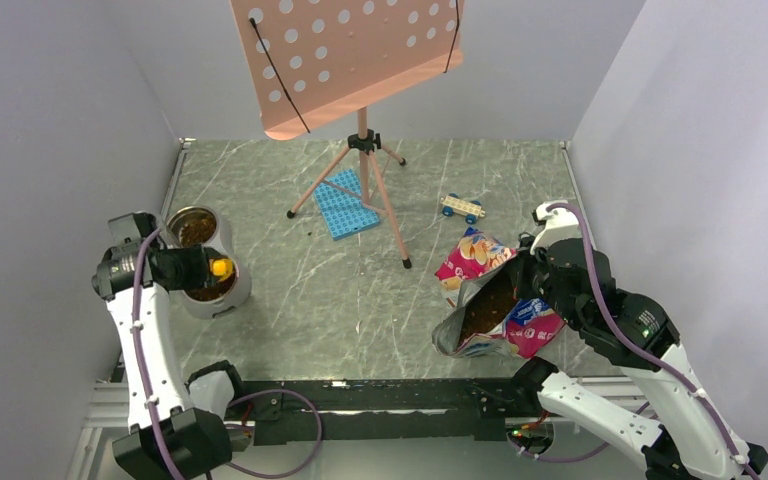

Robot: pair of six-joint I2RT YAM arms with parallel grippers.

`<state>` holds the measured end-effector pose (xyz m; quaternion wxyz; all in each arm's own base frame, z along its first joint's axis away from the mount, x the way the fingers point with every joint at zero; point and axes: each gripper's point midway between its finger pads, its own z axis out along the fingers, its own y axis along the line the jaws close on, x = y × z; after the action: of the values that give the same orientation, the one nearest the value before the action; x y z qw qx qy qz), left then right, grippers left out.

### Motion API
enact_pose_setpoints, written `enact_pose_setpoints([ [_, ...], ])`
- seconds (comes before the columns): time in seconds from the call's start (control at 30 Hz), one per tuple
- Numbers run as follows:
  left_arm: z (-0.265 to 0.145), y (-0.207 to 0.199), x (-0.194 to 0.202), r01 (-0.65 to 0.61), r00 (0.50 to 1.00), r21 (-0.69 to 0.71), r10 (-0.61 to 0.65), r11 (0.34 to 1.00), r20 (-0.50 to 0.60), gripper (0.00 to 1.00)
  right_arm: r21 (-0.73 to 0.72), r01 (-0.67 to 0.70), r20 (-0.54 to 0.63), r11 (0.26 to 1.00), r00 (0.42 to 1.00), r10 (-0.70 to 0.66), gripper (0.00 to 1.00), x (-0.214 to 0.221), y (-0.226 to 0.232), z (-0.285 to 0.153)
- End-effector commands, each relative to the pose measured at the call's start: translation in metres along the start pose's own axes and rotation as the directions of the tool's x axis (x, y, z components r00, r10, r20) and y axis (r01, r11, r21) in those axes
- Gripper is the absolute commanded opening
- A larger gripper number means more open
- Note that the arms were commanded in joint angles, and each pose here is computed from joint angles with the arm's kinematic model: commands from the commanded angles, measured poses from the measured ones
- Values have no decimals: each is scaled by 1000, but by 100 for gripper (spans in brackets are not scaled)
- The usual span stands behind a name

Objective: Serve the pet food

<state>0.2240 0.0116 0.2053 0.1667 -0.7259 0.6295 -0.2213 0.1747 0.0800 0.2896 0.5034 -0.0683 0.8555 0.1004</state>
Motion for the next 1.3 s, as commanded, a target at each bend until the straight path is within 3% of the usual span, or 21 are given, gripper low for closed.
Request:
enact_pose_setpoints([
  [0.0, 2, -9, 40, -362, 917, 205, 387, 909, -96, 0, -30, -96, 243, 995, 965, 101, 0, -64, 4, -15],
  [0.13, 14, 6, 103, -549, 756, 343, 628, 762, -185, 0, -35, -97, 238, 995, 966, 102, 0, -66, 6, -13],
  [0.3, 23, 35, 187, -620, 536, 550, 814, 560, -224, 0, -40, -102, 233, 994, 966, 108, 0, -69, 9, -13],
  [0.4, 41, 57, 196, -671, 454, 543, 858, 506, -238, 0, -35, -115, 231, 993, 965, 120, 0, -70, 8, -14],
  [0.53, 62, 50, 171, -777, 414, 458, 899, 431, -143, 0, -33, -137, 226, 990, 964, 141, 0, -69, 7, -17],
  [0.67, 87, 34, 135, -796, 419, 416, 896, 439, -144, 0, -34, -161, 215, 986, 963, 165, 0, -67, 6, -18],
  [0.77, 107, 32, 122, -788, 394, 434, 899, 437, -189, 0, -34, -177, 207, 984, 962, 180, 0, -65, 7, -17],
  [0.9, 128, 51, 109, -829, 318, 373, 900, 417, -299, 2, -30, -190, 192, 981, 963, 192, 0, -62, 8, -15],
  [1.03, 134, 61, 105, -837, 313, 347, 891, 422, -329, 21, -37, -194, 176, 980, 964, 197, 0, -60, 11, -13],
  [1.13, 133, 65, 92, -866, 342, 260, 885, 427, -315, 44, -51, -181, 152, 982, 971, 187, 0, -58, 16, -10],
  [1.2, 128, 64, 85, -879, 355, 219, 888, 424, -291, 54, -67, -172, 134, 983, 975, 180, 0, -56, 21, -7],
  [1.27, 121, 61, 78, -888, 370, 183, 891, 422, -261, 73, -79, -157, 115, 984, 979, 166, 0, -55, 26, -3],
])
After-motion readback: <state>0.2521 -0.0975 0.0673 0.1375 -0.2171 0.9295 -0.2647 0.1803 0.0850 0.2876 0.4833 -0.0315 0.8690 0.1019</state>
